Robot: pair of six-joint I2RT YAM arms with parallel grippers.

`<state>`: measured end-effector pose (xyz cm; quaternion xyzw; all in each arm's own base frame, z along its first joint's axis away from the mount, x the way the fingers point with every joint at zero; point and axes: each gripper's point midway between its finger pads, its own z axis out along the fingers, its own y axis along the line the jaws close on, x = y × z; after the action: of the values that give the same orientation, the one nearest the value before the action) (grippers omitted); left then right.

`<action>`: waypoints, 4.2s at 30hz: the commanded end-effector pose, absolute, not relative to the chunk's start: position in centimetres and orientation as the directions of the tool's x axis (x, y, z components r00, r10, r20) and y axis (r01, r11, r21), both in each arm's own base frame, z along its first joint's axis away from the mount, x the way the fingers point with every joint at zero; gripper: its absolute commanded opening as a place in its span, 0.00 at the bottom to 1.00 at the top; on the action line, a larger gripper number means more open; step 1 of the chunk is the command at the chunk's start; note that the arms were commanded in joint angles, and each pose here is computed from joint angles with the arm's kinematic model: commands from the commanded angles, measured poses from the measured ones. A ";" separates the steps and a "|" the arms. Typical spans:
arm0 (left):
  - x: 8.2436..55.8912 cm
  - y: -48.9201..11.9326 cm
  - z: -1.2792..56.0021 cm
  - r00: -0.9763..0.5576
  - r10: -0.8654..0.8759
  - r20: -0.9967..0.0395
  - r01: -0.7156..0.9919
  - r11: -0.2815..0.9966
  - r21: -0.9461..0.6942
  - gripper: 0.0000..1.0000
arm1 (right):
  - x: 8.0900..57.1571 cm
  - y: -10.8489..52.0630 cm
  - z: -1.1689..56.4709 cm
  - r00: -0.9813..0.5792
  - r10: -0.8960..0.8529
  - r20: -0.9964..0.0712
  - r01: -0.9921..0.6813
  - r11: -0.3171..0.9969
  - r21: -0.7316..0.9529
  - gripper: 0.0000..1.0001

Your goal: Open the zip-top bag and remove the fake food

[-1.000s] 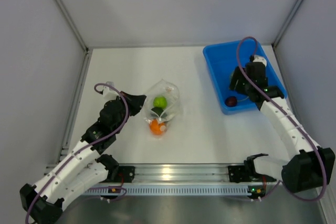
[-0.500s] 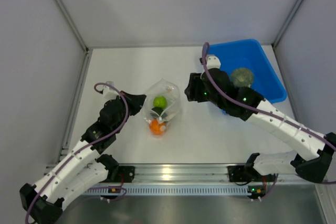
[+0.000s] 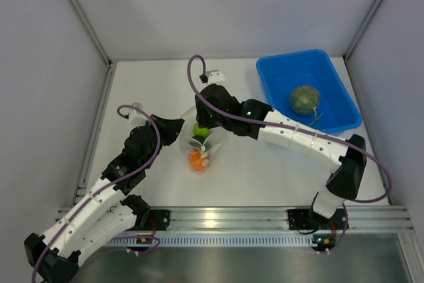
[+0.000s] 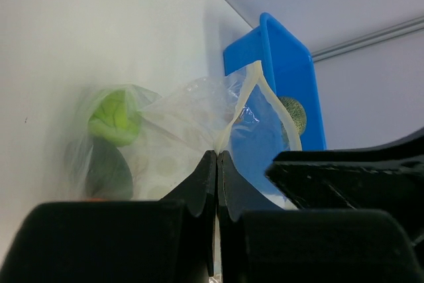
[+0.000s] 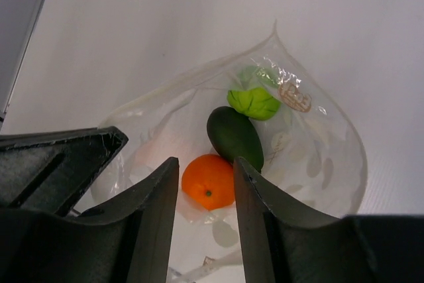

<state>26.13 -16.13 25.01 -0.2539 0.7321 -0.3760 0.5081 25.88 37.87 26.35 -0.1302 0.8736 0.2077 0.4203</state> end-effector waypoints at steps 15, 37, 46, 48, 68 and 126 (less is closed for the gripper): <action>26.0 -16.3 26.8 -0.329 -0.806 -0.491 0.023 0.514 -0.858 0.00 | 29.2 41.9 20.0 -0.709 0.057 -0.703 -0.221 0.929 0.298 0.30; 26.0 -15.5 25.2 -0.305 -0.809 -0.503 -0.011 0.531 -0.847 0.00 | 28.0 42.1 11.3 -0.751 0.055 -0.658 -0.208 0.926 0.316 0.38; 25.8 -15.3 24.6 -0.304 -0.801 -0.515 -0.013 0.545 -0.839 0.00 | 27.7 43.0 9.2 -0.763 -0.041 -0.646 -0.283 0.919 0.275 0.50; 25.8 -15.2 24.6 -0.303 -0.798 -0.521 -0.009 0.549 -0.836 0.00 | 27.7 42.9 8.2 -0.767 -0.068 -0.638 -0.293 0.922 0.254 0.55; 25.8 -14.9 23.8 -0.297 -0.791 -0.535 -0.021 0.566 -0.824 0.00 | 27.0 41.3 2.8 -0.801 -0.152 -0.578 -0.315 0.929 0.193 0.67; 26.0 -16.1 25.5 -0.333 -0.753 -0.568 0.032 0.593 -0.805 0.00 | 32.4 21.3 35.9 -0.435 0.167 -0.885 -0.131 0.961 0.246 0.44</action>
<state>25.85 -16.03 22.91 -0.2513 0.7449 -0.3581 0.5037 31.18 26.90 34.78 -0.0328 0.8415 0.1800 0.5084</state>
